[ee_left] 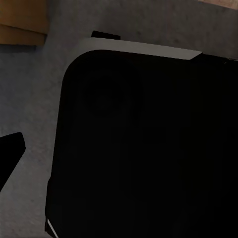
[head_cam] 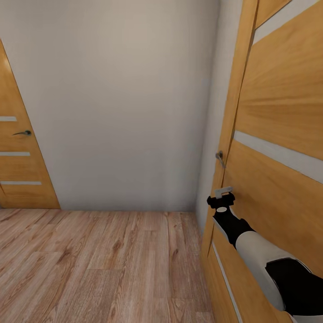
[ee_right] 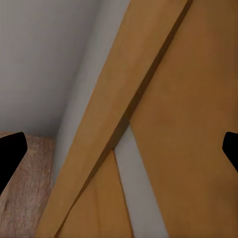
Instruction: Move the two storage containers from the living room to the garage. In the garage, place one container on the floor and stack the other container on top of it (either order is fine).
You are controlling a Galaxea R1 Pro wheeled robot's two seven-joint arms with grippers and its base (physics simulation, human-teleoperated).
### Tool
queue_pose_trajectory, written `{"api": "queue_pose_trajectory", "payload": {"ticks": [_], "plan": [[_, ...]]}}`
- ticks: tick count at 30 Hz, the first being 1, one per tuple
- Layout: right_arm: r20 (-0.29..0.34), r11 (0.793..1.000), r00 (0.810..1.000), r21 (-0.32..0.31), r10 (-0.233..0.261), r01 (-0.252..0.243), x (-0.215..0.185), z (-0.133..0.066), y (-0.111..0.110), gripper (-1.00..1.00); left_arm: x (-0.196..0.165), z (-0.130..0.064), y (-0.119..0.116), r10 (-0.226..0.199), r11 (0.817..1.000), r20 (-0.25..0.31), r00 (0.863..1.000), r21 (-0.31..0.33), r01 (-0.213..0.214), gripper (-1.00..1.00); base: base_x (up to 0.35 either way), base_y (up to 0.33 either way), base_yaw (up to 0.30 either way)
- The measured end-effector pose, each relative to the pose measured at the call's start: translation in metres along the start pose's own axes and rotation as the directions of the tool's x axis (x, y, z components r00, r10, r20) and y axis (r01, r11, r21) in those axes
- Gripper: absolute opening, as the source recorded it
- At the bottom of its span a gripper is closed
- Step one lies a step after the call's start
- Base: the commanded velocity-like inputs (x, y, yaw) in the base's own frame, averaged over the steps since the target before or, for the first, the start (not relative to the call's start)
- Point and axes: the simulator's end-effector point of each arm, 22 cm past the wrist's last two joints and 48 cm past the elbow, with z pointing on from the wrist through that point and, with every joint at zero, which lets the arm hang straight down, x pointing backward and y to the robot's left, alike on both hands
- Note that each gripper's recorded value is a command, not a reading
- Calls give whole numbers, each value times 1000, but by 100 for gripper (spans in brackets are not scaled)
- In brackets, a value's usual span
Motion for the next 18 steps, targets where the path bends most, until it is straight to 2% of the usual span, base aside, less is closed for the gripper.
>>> {"api": "queue_pose_trajectory", "payload": {"ticks": [18], "plan": [[0, 1000, 1000, -1, -2, 2, 0, 0, 0, 100, 0, 0, 0, 0, 1000, 0, 1000, 0, 0, 100, 0, 0, 0]]}}
